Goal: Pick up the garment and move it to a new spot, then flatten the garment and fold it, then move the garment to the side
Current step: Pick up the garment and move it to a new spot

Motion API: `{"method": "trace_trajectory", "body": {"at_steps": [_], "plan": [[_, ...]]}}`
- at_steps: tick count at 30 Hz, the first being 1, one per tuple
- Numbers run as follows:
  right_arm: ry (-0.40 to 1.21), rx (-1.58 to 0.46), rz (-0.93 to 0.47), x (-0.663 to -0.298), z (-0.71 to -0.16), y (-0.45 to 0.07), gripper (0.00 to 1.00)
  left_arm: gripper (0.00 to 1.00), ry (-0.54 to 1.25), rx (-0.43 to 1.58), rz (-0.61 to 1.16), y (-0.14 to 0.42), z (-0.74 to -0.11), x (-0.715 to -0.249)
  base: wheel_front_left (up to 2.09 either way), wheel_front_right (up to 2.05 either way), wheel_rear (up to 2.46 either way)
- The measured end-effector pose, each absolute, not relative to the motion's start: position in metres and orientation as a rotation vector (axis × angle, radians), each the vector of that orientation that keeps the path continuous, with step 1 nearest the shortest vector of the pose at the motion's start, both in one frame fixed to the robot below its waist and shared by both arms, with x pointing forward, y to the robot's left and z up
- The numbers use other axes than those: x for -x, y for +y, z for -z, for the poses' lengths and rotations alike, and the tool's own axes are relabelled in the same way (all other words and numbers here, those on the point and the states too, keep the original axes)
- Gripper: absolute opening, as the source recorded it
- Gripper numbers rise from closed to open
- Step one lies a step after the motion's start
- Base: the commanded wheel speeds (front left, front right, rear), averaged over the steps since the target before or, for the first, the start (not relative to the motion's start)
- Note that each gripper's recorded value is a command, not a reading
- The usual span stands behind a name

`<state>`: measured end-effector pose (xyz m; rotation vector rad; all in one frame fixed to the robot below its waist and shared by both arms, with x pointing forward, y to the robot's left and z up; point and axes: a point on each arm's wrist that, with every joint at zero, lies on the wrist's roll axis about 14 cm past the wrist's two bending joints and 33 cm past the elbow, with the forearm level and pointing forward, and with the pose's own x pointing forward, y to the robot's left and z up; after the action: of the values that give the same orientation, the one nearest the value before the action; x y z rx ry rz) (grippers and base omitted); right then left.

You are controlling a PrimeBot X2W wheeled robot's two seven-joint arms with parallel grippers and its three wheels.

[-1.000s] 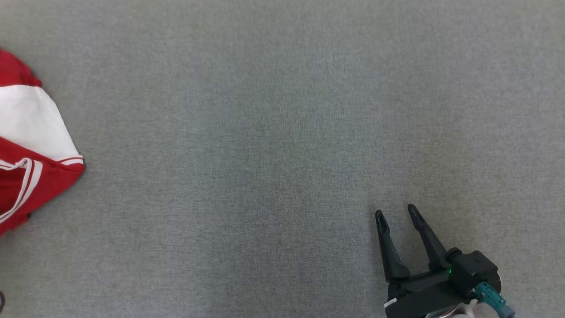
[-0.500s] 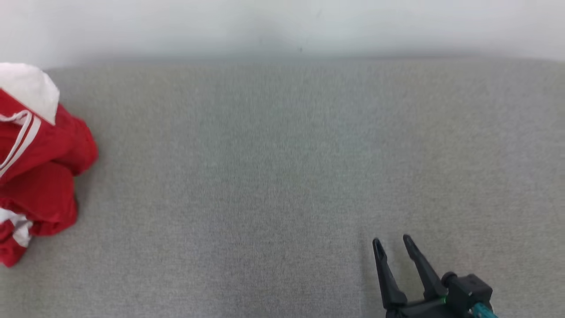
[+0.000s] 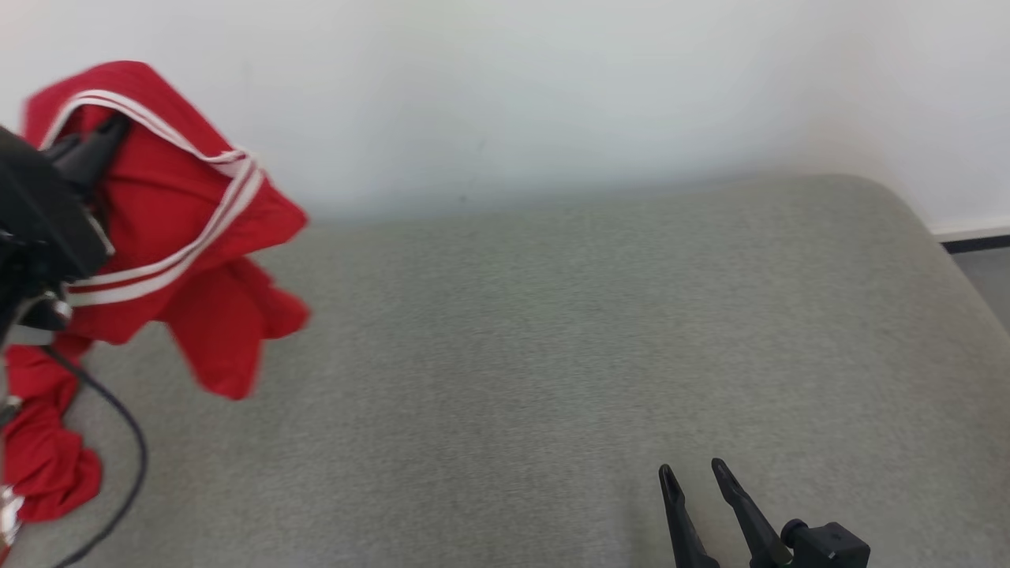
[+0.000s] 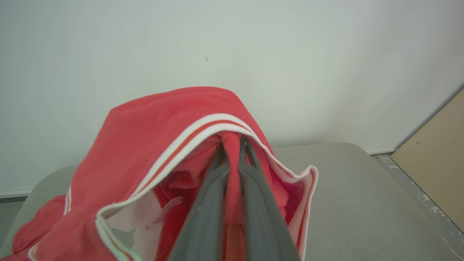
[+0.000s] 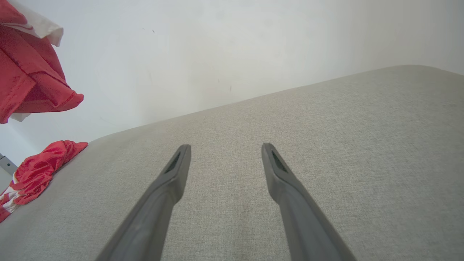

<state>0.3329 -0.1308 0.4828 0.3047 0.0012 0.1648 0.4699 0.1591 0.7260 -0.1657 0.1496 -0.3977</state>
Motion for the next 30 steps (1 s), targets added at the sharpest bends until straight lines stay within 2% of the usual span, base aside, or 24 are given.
{"method": "trace_trajectory", "body": {"at_steps": [11,17,23,30], "plan": [[-0.022,-0.285,-0.001,-0.305,-0.482,-0.179,1.00,0.00,0.188,0.207,0.745,0.014,-0.712,-0.463,0.00,0.00,0.00],[-0.027,-0.276,0.084,-0.291,-0.480,-0.201,1.00,0.00,0.286,0.252,0.870,-0.047,-0.669,-0.459,0.00,0.00,0.00],[-0.019,-0.262,0.145,-0.285,-0.479,-0.217,1.00,0.00,0.386,0.287,0.873,-0.079,-0.605,-0.468,0.00,0.00,0.00],[0.029,-0.221,0.169,-0.284,-0.468,-0.223,1.00,0.00,0.442,0.220,0.753,-0.072,-0.506,-0.475,0.00,0.00,0.00]]}}
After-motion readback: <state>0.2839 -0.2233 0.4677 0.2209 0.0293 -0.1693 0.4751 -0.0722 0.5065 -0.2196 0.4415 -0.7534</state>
